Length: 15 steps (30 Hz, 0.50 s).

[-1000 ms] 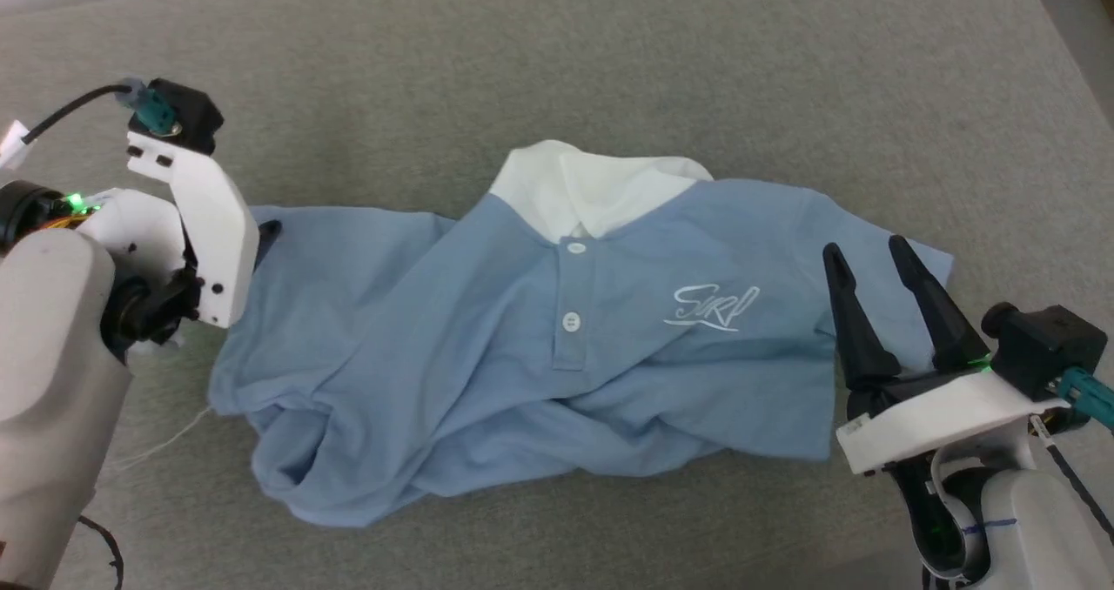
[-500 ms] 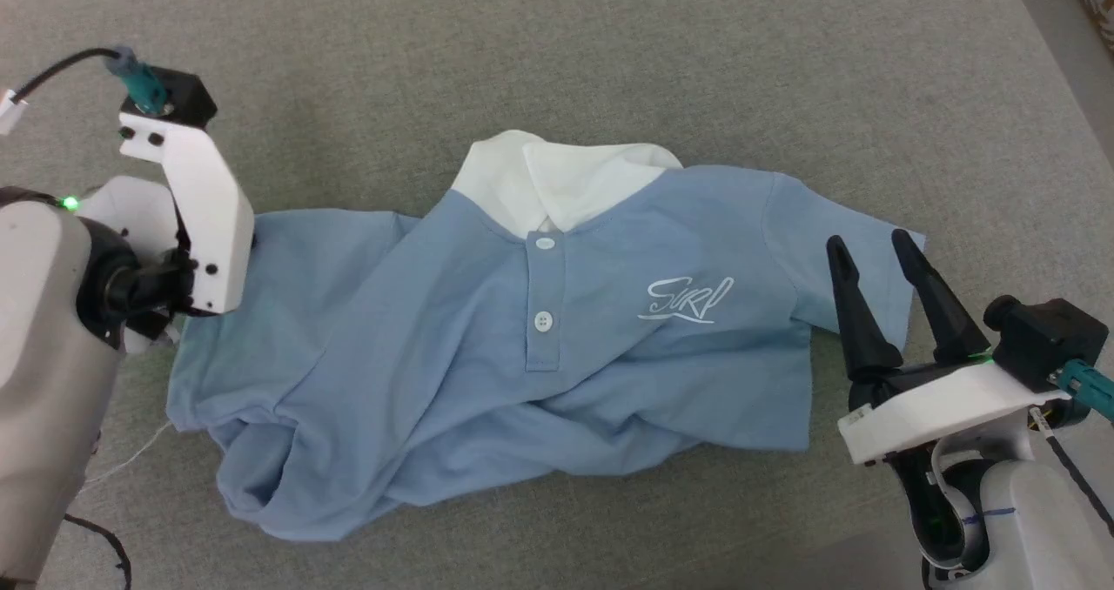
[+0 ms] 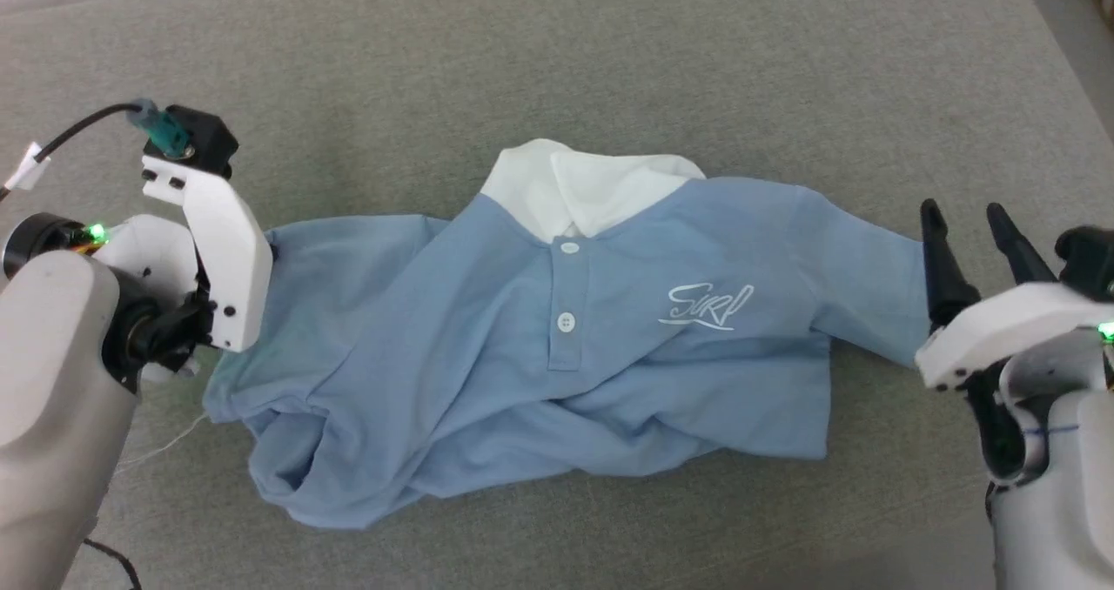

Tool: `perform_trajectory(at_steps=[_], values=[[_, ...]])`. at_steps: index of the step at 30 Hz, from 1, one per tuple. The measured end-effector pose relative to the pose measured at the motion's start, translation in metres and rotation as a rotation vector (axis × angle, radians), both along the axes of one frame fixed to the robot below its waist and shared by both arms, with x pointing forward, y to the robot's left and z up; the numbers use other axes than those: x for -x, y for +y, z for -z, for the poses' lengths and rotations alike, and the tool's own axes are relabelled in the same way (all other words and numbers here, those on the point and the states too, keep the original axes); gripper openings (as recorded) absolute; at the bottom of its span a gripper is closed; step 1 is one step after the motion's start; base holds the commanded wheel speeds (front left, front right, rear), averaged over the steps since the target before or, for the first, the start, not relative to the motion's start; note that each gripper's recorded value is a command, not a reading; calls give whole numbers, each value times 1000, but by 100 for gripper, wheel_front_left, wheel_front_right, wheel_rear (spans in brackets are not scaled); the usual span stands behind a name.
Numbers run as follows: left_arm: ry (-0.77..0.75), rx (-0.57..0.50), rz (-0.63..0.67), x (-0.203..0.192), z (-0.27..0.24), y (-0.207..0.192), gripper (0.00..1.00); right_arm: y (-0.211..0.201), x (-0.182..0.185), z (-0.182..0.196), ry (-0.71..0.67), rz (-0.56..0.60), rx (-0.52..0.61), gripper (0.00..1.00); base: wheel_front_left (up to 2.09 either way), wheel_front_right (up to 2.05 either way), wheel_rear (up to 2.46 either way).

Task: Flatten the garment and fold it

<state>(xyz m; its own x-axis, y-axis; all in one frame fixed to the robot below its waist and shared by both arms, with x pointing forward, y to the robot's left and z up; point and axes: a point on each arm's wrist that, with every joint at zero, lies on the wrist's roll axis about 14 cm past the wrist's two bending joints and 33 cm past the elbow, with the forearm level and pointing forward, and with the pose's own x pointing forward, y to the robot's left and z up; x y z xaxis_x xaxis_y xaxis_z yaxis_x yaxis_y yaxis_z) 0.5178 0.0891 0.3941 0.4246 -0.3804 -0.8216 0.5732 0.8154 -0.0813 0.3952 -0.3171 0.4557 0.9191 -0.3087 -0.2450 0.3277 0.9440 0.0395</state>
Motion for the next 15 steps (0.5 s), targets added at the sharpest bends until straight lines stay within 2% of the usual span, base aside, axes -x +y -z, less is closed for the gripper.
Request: perform_trajectory(at_steps=[2, 9, 15], values=[[-3, -1, -20, 1, 0, 7, 0, -8, -3, 12, 56, 30, -36, 100, 0, 0, 0], [-3, 7, -85, 9, 0, 31, 0, -17, 11, 77, 380, 104, -202, 100, 0, 0, 0], [0, 23, -121, 18, 0, 43, 0, -13, 1, 91, 529, 93, -234, 99, 0, 0, 0]])
